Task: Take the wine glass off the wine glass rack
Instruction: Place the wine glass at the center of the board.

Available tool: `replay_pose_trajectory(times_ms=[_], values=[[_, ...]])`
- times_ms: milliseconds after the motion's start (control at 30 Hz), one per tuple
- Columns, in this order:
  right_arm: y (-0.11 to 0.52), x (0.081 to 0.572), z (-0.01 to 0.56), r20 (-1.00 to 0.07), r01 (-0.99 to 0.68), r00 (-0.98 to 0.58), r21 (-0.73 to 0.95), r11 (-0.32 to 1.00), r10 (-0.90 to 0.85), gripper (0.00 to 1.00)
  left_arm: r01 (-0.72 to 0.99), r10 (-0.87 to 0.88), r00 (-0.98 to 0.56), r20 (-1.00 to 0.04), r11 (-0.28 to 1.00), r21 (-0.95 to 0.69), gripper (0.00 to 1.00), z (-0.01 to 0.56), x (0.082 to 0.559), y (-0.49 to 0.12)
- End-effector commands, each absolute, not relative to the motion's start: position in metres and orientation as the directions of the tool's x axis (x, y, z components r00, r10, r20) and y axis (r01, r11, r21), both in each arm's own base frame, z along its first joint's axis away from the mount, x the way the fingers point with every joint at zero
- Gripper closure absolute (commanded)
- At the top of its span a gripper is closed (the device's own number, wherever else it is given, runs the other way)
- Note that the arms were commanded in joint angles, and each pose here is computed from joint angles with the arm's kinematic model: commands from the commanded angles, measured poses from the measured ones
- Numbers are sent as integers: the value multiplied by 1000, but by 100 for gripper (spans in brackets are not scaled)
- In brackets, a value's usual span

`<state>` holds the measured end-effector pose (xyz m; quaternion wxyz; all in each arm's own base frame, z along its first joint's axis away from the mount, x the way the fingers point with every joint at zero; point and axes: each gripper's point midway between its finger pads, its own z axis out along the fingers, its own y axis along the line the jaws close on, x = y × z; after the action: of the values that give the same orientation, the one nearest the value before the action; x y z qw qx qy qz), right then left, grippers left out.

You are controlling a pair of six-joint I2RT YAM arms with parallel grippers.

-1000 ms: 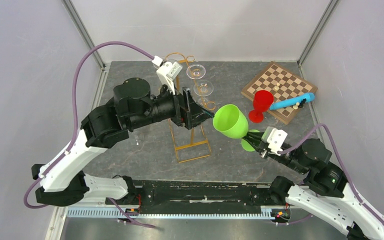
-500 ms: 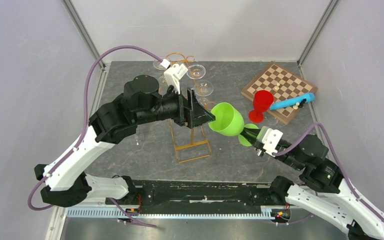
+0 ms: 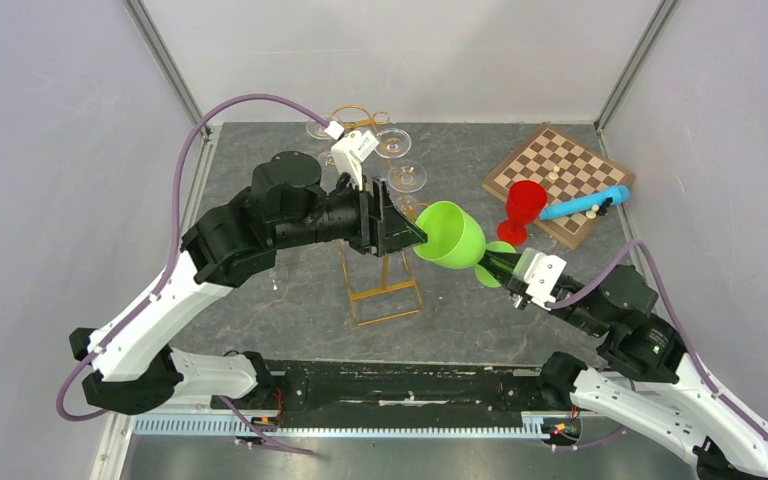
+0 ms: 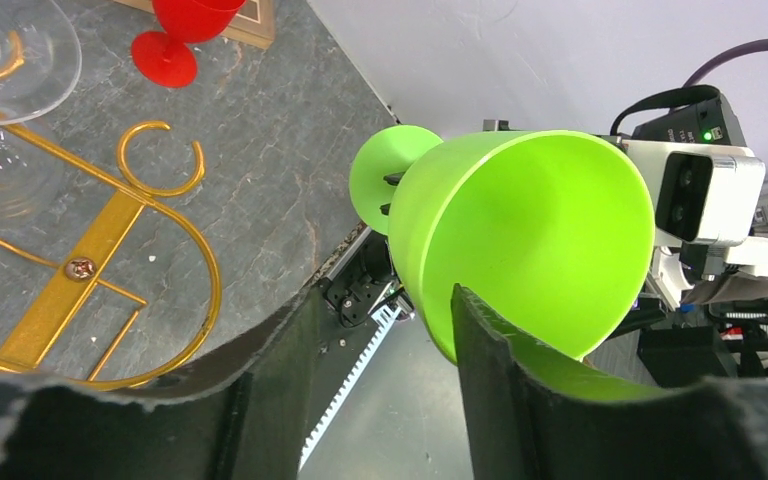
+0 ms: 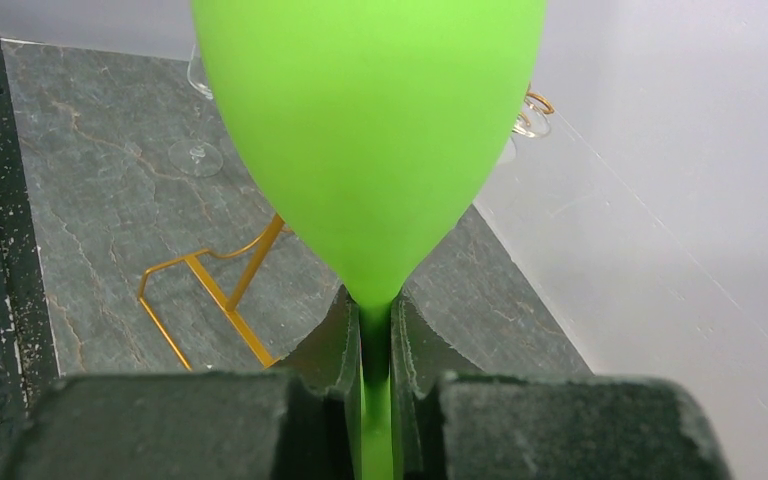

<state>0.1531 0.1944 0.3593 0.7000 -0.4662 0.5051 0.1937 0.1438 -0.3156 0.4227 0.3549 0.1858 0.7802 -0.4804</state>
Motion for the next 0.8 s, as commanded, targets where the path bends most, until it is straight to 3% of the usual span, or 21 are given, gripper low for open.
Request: replay_pose_trajectory(times_ms=[0, 333, 400, 500, 667, 767], values=[[191, 146, 405, -868, -715, 488, -459, 527, -94, 100, 623, -52, -694, -718, 455, -636, 50, 421, 143, -318], [192, 144, 409, -878, -728, 474, -433, 532, -66, 100, 637, -22, -700, -713, 431, -639, 97, 418, 139, -324], [190, 144, 410, -881, -728, 470, -425, 538, -61, 99, 643, -16, -697, -717, 427, -635, 98, 418, 138, -324], [186, 143, 418, -887, -725, 459, -401, 560, -40, 90, 648, -17, -691, -723, 430, -629, 98, 418, 138, -322], [177, 142, 430, -894, -717, 448, -365, 594, -8, 61, 655, -24, -680, -733, 430, -621, 98, 422, 139, -320], [173, 140, 436, -895, -712, 446, -349, 609, 10, 54, 657, -28, -675, -737, 432, -618, 98, 423, 139, -319]])
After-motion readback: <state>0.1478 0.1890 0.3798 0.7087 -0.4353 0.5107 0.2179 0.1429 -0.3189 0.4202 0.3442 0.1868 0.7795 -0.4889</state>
